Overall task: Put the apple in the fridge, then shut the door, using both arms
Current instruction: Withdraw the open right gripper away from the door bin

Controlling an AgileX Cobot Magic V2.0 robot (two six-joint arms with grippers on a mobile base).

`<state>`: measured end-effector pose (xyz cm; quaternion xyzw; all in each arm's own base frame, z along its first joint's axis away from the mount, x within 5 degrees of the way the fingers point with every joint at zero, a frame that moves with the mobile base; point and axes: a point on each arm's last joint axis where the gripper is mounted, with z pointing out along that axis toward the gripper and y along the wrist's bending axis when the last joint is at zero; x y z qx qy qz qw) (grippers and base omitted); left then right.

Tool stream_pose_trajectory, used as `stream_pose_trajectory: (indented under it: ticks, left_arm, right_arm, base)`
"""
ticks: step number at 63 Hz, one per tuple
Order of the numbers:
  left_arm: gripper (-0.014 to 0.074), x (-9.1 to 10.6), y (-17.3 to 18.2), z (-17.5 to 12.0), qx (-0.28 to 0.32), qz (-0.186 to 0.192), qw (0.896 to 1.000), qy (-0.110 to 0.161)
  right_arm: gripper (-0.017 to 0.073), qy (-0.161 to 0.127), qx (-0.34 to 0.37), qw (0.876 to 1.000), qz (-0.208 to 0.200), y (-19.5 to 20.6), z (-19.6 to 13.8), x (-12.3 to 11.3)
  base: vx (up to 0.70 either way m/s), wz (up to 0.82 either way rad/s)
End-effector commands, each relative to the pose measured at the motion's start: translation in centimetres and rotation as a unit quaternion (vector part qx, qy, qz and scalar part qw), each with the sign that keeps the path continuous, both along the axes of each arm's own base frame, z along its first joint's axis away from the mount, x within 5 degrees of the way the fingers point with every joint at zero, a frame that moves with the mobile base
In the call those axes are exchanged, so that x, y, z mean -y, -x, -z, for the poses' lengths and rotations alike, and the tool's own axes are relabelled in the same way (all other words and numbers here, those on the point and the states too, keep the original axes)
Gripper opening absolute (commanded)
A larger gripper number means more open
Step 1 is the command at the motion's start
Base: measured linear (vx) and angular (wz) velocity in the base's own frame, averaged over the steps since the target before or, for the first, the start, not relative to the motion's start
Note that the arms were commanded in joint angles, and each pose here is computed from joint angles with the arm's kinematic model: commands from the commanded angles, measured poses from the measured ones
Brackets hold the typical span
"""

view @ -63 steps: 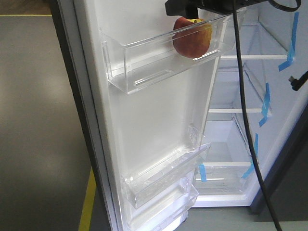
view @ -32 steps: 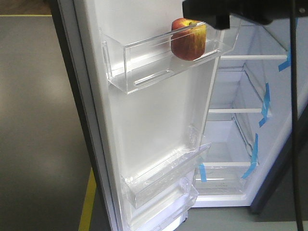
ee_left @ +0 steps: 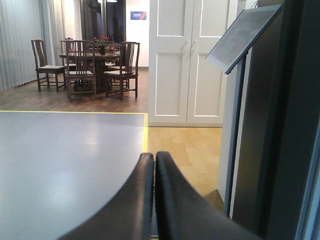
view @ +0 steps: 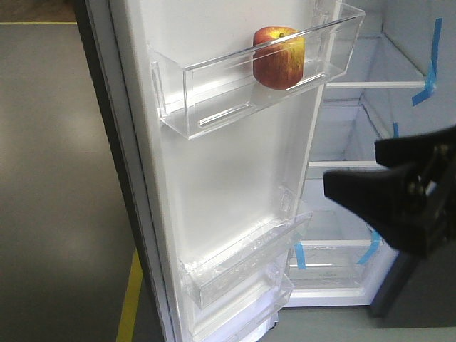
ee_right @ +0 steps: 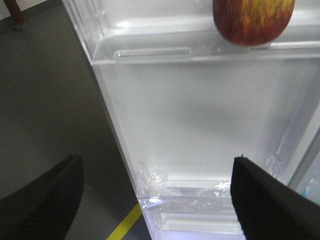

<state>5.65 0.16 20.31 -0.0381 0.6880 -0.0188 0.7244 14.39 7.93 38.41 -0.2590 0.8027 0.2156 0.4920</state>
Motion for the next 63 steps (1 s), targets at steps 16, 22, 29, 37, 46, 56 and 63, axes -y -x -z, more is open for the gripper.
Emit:
stream_pose_trajectory:
  ticks: [16, 22, 29, 37, 46, 56, 63]
  left_arm:
    - [-0.0006, 0.0, 0.1, 0.0, 0.033, 0.003, 0.999, 0.003]
    - [-0.0006, 0.0, 0.1, 0.0, 0.033, 0.003, 0.999, 0.003]
    - [-0.0006, 0.0, 0.1, 0.0, 0.033, 0.003, 0.999, 0.003]
    - [-0.0006, 0.0, 0.1, 0.0, 0.033, 0.003, 0.999, 0.003]
    - [-0.0006, 0.0, 0.1, 0.0, 0.033, 0.003, 0.999, 0.003]
    - [-0.0006, 0.0, 0.1, 0.0, 0.033, 0.003, 0.999, 0.003]
    - [-0.0006, 0.0, 0.1, 0.0, 0.033, 0.003, 0.999, 0.003]
  right_arm:
    - [0.0576, -0.025, 0.028, 0.999, -0.009, 6.7, 3.6, 1.7]
    - [0.0576, -0.03, 0.031, 0.999, -0.018, 8.3, 4.7, 2.0]
    - [0.0576, -0.048, 0.041, 0.998, -0.027, 10.0, 5.7, 2.3]
    - [0.0576, -0.063, 0.049, 0.996, -0.04, 11.5, 6.3, 2.5]
    - [0.0576, -0.06, 0.056, 0.995, -0.054, 12.7, 6.7, 2.7]
    - [0.0576, -0.054, 0.048, 0.995, -0.065, 13.1, 6.9, 2.6]
    - [0.0576, -0.049, 0.039, 0.995, -0.073, 13.3, 7.1, 2.6]
  base:
    - [0.0, 0.0]
    - [0.0, 0.0]
    - [0.0, 0.0]
    - [0.0, 0.0]
    - [0.0, 0.0]
    - [0.0, 0.0]
    - [0.0, 0.0]
